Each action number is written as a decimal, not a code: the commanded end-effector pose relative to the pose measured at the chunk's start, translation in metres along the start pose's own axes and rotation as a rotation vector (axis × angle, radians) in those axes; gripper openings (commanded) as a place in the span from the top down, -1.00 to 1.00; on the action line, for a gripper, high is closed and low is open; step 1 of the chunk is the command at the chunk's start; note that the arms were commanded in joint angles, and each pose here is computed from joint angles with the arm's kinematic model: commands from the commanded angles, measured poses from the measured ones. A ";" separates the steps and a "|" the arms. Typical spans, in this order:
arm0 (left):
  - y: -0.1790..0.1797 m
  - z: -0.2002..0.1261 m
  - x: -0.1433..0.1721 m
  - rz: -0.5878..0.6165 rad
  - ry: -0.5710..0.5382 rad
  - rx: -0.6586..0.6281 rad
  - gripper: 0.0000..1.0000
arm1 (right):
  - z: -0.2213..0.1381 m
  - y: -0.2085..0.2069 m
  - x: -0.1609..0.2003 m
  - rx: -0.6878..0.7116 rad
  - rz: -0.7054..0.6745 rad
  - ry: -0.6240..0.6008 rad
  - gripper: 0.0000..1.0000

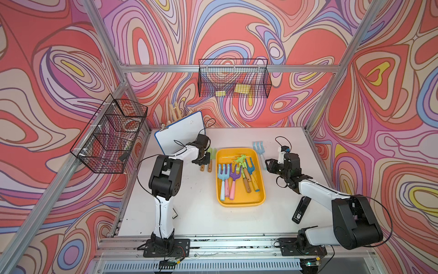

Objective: Take the hand rake out of the storage box
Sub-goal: Place the rake at the center of the board, then adjust the rake at the center of the board.

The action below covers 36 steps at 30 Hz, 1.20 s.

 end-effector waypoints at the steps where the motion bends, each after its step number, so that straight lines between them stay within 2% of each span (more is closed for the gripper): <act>1: 0.003 0.001 -0.003 -0.009 0.018 0.005 0.53 | 0.001 0.003 -0.005 -0.007 -0.008 -0.005 0.12; 8: 0.003 -0.001 -0.002 -0.010 0.015 0.001 0.30 | 0.001 0.003 -0.005 -0.008 -0.008 -0.006 0.12; 11: 0.003 -0.003 -0.002 -0.010 0.008 -0.002 0.12 | 0.001 0.003 -0.005 -0.007 -0.007 -0.007 0.12; 13: 0.004 -0.004 -0.001 -0.011 0.002 -0.003 0.07 | 0.001 0.003 -0.005 -0.007 -0.008 -0.006 0.12; 31: 0.016 -0.009 0.006 -0.014 -0.001 -0.063 0.14 | 0.000 0.003 -0.006 -0.007 -0.008 -0.009 0.12; 36: 0.023 -0.008 0.009 -0.027 0.007 -0.069 0.27 | 0.000 0.003 -0.006 -0.008 -0.009 -0.010 0.12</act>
Point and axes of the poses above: each gripper's point midway between its finger pads, its own z axis out along the fingers, its own y axis along the line the jaws close on, x = y × z, the point moved 8 cm from there along -z, back along the fingers, and after that the axes turned 8 degrees about z, right-handed, at the moved point
